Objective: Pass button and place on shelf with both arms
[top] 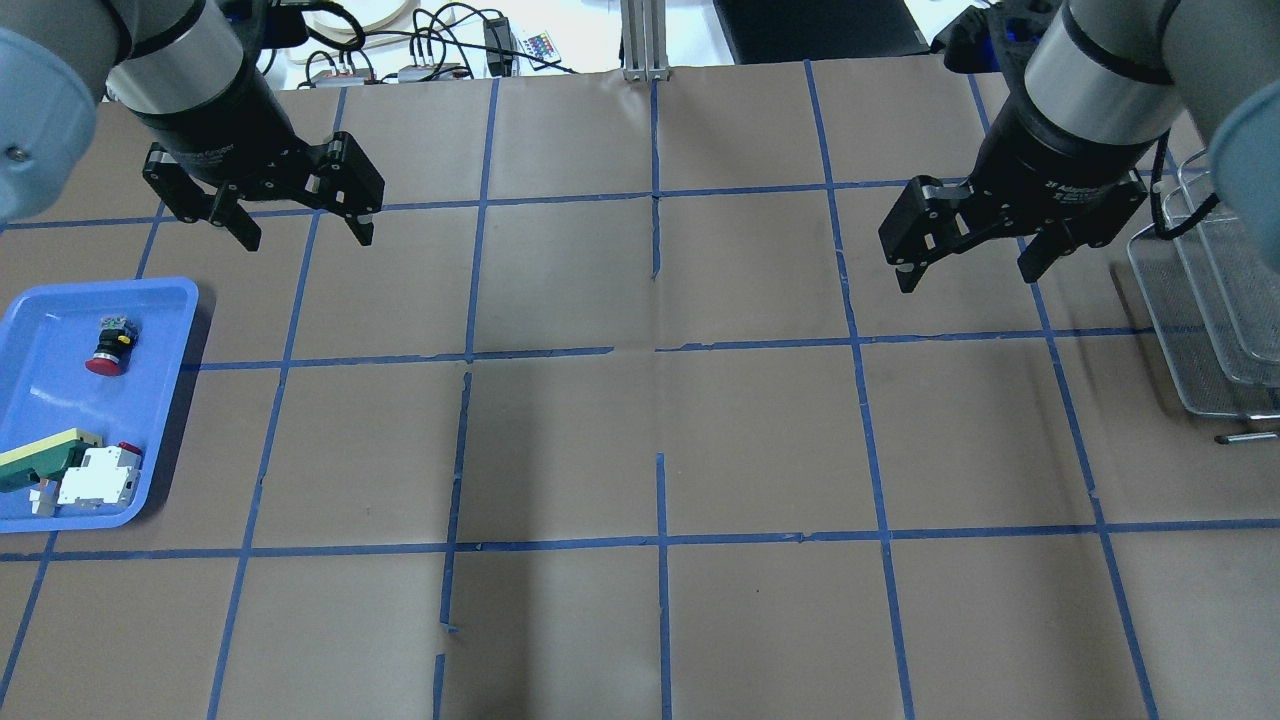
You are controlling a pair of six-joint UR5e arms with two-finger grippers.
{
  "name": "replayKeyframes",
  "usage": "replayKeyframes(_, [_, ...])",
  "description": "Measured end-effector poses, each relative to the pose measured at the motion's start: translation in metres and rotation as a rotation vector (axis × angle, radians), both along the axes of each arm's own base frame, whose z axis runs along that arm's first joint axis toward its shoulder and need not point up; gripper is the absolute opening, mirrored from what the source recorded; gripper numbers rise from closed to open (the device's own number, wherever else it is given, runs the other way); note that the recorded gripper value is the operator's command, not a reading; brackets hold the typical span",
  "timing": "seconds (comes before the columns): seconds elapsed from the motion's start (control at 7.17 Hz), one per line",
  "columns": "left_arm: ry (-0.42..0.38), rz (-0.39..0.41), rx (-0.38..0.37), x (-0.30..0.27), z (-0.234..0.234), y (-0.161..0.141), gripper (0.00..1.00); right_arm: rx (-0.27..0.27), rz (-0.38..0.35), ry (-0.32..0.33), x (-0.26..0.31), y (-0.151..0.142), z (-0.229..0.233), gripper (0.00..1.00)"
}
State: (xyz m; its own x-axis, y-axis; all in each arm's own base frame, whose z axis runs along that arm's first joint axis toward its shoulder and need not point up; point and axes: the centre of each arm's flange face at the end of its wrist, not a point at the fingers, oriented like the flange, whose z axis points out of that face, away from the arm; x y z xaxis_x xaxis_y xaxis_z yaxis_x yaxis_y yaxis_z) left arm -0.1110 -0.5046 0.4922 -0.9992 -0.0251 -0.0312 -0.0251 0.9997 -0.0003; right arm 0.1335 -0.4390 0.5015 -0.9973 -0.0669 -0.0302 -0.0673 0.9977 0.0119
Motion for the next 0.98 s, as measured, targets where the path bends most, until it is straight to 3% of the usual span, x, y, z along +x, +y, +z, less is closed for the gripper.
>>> replayKeyframes(0.42, [0.0,0.0,0.001,0.0,-0.0008,-0.0004,1.0,-0.05,-0.006,0.011,0.0009,-0.0049,0.003,1.0])
replayKeyframes(0.98, [0.002,-0.009,0.008,0.0022,-0.0071,0.0019,1.0,-0.057,-0.008,0.017,0.0004,-0.005,0.0034,1.0])
